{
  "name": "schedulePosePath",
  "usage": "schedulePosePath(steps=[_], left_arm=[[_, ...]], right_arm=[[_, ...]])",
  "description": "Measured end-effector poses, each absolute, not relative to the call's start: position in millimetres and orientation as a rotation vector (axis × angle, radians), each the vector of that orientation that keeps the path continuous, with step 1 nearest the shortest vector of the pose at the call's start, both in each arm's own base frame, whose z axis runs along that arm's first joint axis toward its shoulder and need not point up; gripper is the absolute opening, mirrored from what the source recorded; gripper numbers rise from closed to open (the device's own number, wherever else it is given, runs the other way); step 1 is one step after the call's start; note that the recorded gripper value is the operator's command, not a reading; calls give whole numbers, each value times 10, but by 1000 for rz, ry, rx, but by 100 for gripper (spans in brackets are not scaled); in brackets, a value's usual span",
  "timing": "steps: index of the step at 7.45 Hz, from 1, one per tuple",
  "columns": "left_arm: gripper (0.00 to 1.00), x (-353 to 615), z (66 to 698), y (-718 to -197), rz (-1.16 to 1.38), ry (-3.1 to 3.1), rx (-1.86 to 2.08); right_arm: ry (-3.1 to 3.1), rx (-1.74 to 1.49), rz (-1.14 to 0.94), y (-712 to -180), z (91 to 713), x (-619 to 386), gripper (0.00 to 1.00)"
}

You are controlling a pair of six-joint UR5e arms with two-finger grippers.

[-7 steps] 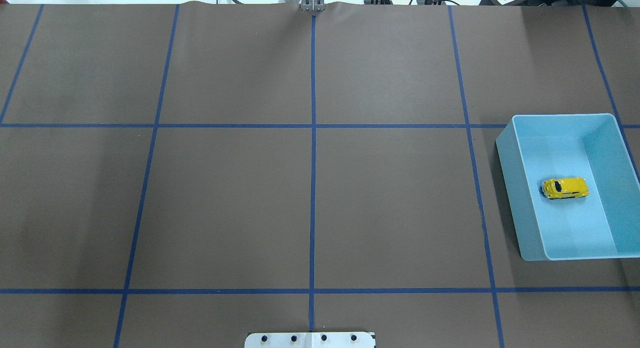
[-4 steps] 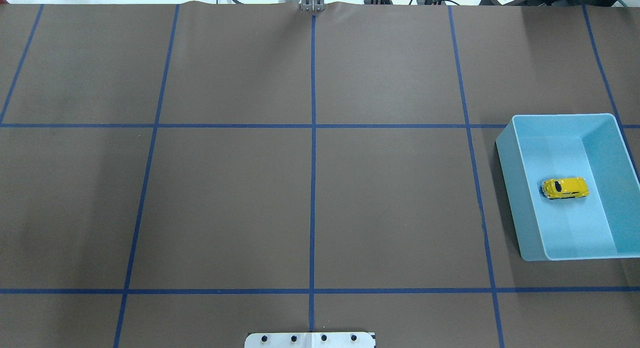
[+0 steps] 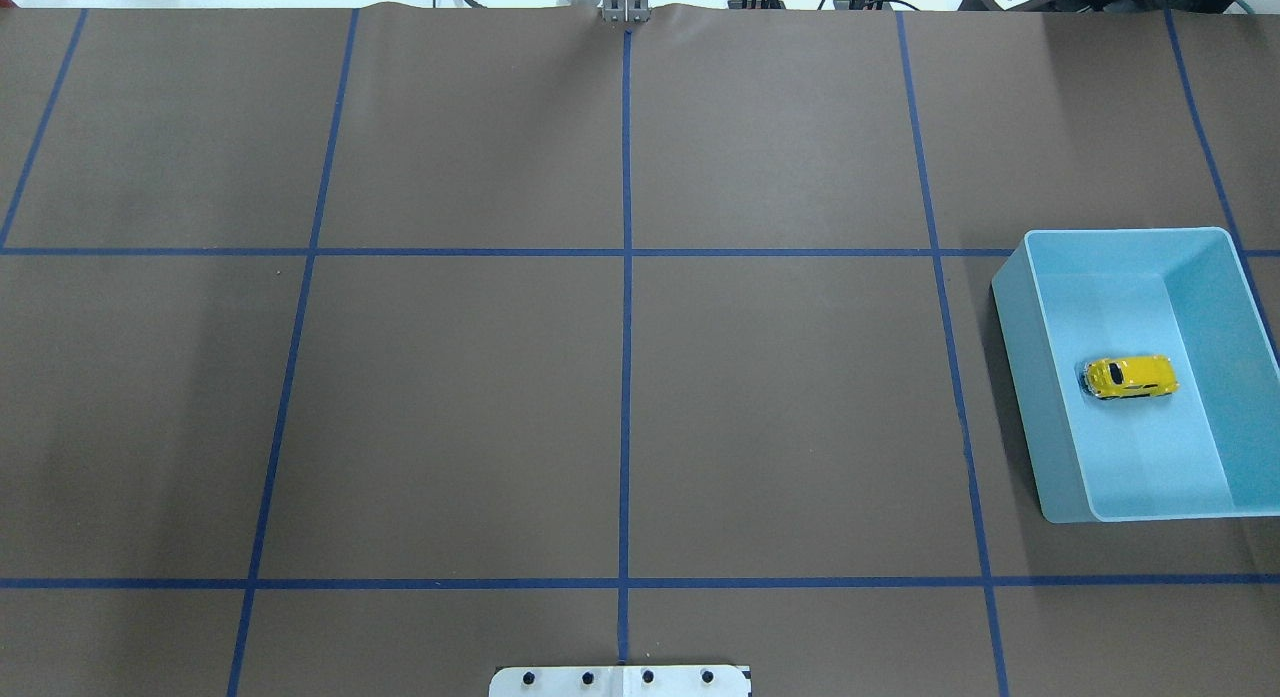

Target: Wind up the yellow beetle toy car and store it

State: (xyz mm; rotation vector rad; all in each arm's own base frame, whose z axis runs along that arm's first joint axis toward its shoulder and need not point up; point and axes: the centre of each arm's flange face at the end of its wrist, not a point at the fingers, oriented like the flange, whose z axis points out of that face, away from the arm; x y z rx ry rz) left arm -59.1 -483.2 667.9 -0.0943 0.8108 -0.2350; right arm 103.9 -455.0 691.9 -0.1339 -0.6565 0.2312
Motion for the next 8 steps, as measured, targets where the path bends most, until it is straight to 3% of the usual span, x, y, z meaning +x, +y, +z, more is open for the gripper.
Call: schedulePosePath(steps=[8], left_arm=[[100,-591,6687,-4830,-236,811,-96]], right_arm=[[-729,-24,184,-4687,6690,963,100]])
